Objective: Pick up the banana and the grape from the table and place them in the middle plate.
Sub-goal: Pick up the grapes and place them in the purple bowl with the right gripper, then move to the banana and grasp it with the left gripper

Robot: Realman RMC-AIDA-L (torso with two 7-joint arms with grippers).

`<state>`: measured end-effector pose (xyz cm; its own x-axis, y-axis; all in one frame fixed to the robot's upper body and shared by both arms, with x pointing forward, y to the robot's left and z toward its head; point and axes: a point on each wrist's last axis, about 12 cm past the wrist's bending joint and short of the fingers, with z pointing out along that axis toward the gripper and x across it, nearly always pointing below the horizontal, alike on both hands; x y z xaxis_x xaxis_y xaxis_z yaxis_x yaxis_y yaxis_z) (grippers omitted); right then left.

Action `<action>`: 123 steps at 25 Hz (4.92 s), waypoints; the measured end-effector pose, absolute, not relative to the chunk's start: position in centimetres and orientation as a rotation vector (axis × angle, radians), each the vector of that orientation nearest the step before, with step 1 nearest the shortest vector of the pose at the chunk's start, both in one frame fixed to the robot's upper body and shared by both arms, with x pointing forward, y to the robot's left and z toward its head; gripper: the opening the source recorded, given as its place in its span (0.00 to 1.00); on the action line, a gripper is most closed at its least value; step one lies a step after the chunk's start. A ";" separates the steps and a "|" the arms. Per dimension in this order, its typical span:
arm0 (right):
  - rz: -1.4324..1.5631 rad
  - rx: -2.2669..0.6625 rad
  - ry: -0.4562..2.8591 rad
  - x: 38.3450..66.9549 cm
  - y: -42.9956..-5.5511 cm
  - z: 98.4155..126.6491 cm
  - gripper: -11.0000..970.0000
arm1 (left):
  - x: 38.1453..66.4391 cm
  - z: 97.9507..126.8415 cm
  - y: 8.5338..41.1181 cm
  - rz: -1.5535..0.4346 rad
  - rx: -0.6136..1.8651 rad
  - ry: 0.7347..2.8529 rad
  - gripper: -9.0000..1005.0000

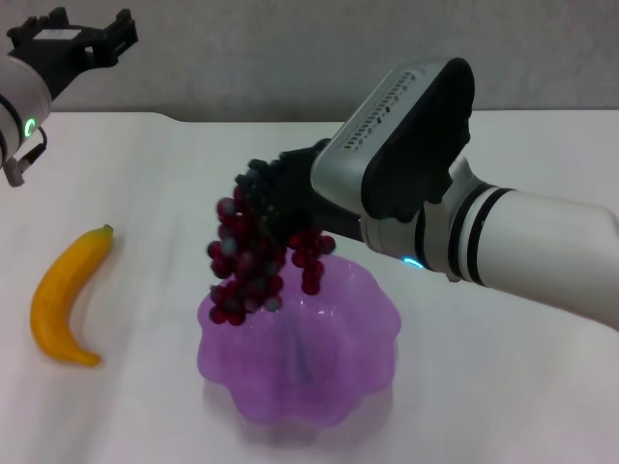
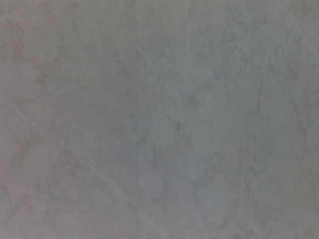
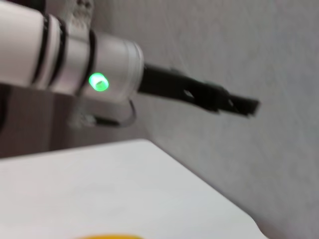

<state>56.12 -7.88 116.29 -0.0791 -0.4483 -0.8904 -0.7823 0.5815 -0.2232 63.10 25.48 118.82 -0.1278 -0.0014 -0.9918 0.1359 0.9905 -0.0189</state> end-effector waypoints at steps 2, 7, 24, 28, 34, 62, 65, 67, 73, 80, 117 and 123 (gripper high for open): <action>0.344 -1.007 1.744 56.4 -8.1 116.2 0.19 | 63.1 118.9 25.4 -0.119 0.103 1.693 0.80; 0.297 -0.997 1.784 57.1 -8.2 115.6 0.21 | 63.2 119.0 25.3 -0.122 0.105 1.690 0.80; 0.316 -0.992 1.846 56.6 -8.1 114.2 0.26 | 63.2 119.0 25.3 -0.122 0.104 1.691 0.80; 0.293 -0.989 1.876 57.2 -8.6 113.3 0.27 | 63.2 119.0 25.3 -0.123 0.103 1.690 0.80; 0.269 -1.012 1.893 57.8 -8.6 112.7 0.28 | 63.4 119.3 24.9 -0.131 0.108 1.683 0.80; 0.266 -1.053 1.844 57.8 -7.7 112.4 0.65 | 63.4 119.5 25.1 -0.133 0.094 1.684 0.80; 0.261 -1.016 1.844 58.4 -8.2 112.9 0.77 | 63.4 119.6 25.7 -0.134 0.064 1.690 0.80; 0.260 -0.993 1.833 58.7 -8.4 113.4 0.87 | 63.4 119.6 26.1 -0.134 0.043 1.692 0.80; 0.203 -0.893 1.777 59.7 -10.7 115.2 0.92 | 63.4 119.6 26.5 -0.134 0.022 1.695 0.80; 0.165 -0.698 1.747 61.5 -14.4 116.8 0.91 | 63.4 119.4 26.6 -0.126 0.024 1.697 0.80; -0.030 0.006 1.303 60.3 -29.9 113.4 0.91 | 63.2 117.2 26.8 -0.080 0.066 1.769 0.80; -0.040 0.008 1.323 60.2 -30.2 112.9 0.91 | 62.4 117.3 26.6 -0.032 0.109 1.879 0.80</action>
